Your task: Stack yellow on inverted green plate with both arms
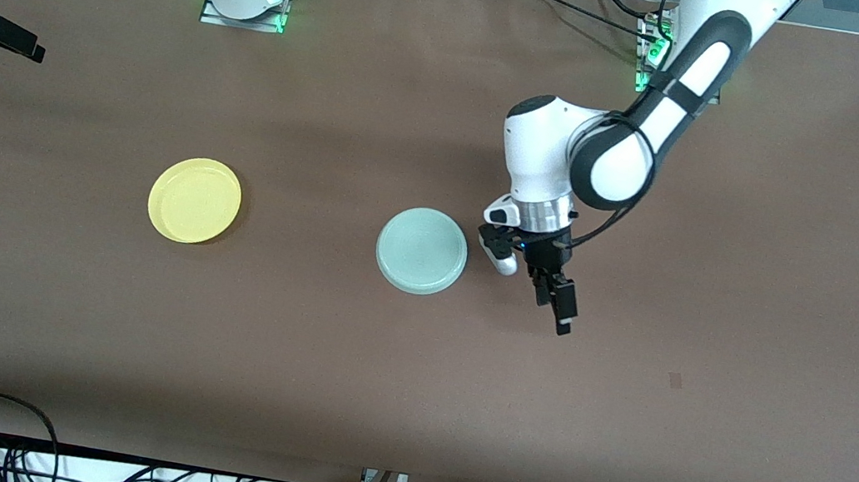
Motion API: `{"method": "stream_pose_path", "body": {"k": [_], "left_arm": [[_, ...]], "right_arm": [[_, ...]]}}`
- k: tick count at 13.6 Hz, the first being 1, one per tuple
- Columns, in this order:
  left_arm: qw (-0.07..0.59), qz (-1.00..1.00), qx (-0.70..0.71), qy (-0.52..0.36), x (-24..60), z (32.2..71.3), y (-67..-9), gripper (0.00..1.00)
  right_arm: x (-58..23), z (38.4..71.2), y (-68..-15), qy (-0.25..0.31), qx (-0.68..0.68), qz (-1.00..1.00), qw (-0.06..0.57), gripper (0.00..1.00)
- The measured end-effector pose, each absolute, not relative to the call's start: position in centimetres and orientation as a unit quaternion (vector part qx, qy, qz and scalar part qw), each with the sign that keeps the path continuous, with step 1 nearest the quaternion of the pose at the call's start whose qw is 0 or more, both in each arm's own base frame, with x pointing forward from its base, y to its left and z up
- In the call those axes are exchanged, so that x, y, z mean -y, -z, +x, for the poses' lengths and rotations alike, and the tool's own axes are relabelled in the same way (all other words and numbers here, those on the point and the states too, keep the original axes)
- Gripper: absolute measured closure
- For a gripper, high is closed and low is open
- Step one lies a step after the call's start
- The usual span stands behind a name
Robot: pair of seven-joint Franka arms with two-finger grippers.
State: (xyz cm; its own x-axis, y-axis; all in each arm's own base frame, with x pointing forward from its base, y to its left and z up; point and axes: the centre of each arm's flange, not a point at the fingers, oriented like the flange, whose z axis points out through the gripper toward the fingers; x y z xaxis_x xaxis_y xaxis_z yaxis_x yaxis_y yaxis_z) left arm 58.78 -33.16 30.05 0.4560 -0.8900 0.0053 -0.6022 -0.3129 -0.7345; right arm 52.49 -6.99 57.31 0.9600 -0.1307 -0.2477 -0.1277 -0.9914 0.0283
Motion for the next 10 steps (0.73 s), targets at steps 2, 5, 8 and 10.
{"method": "stream_pose_path", "body": {"k": [2, 5, 8, 10], "left_arm": [[0.321, -0.822, -0.424, 0.204, 29.7, 61.3, -32.7, 0.0], [0.295, -0.864, -0.37, 0.172, 23.2, 64.5, -36.7, 0.0], [0.284, -0.899, -0.32, 0.087, 19.0, 65.8, -41.9, 0.0], [0.28, -0.911, -0.302, 0.038, 18.1, 65.7, -46.6, 0.0]], "right_arm": [[7.0, 52.5, -57.3, 0.125, 0.065, 0.99, 0.006, 0.0], [7.0, 52.5, -57.3, 0.126, 0.065, 0.99, 0.006, 0.0], [7.0, 52.5, -57.3, 0.126, 0.065, 0.99, 0.006, 0.0], [7.0, 52.5, -57.3, 0.126, 0.065, 0.99, 0.006, 0.0]]}}
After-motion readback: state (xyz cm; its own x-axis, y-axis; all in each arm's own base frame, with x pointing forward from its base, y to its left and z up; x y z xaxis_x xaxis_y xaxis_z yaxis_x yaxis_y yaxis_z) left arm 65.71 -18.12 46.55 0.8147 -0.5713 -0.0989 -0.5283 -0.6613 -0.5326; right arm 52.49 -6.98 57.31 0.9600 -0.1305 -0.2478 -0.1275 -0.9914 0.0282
